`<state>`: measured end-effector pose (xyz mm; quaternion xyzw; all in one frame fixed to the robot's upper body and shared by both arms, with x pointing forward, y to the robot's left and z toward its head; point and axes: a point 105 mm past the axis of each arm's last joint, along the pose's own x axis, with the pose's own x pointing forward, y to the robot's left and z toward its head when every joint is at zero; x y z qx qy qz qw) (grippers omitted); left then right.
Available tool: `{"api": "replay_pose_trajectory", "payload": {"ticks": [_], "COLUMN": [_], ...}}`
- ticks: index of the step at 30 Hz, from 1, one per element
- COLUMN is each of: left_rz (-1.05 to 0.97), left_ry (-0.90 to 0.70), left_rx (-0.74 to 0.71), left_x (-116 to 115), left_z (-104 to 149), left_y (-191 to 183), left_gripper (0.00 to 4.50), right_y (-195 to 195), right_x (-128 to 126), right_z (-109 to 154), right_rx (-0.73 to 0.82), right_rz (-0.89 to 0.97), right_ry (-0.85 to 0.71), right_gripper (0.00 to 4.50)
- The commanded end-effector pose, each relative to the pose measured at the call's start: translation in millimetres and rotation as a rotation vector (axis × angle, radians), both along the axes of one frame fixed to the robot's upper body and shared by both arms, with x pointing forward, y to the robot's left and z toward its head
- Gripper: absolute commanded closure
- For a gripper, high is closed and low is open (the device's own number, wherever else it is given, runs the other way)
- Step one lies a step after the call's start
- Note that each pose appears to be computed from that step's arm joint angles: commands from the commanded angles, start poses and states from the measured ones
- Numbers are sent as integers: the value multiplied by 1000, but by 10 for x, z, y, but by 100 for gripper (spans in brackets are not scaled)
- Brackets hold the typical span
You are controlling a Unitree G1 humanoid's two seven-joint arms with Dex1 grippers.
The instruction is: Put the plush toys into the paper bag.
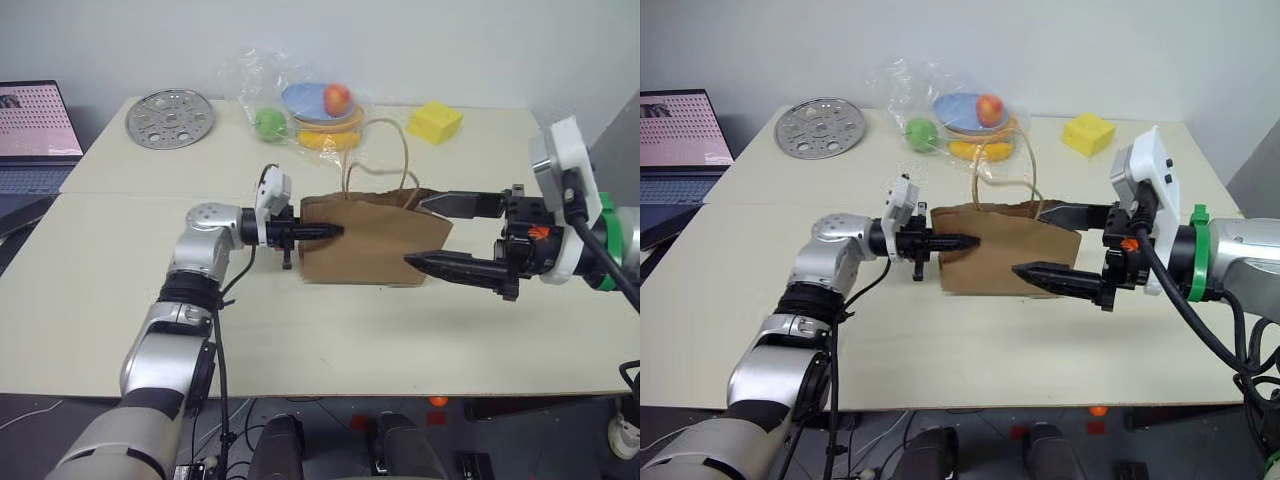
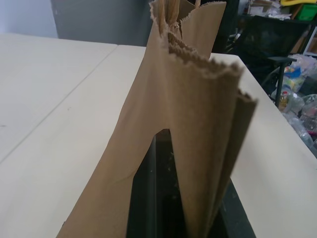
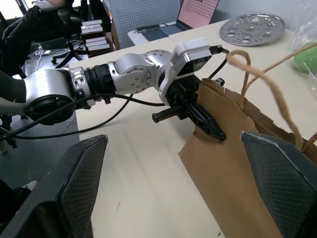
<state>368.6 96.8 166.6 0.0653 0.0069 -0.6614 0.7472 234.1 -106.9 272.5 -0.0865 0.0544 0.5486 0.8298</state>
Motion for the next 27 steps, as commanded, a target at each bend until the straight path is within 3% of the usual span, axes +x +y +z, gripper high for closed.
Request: {"api": "replay_pose_trajectory", "payload": {"ticks": [1, 10, 13, 21, 24, 27], "left_rz": [-17, -7, 60, 326, 429, 450], "left_ry": [-40, -43, -62, -97, -150, -136], "left_rx": [-1, 14, 21, 50, 161, 119], "left_x": [-2, 13, -10, -203, -290, -358], "left_z": [66, 239, 423, 680, 633, 613], "left_y": [-13, 186, 437, 882, 948, 946], "left_gripper": [381, 107, 6, 2, 2, 2], "right_y": [22, -56, -239, -819, -1051, -1192], "right_x": [-34, 33, 59, 162, 258, 393], "right_z": [85, -49, -56, -230, -408, -618], "right_rx": [18, 6, 0, -45, -45, -46], "right_rz": [6, -27, -91, -346, -465, -537], "right_ry": [-42, -3, 9, 3, -8, -22], "right_gripper": [0, 0, 0, 0, 0, 0]}}
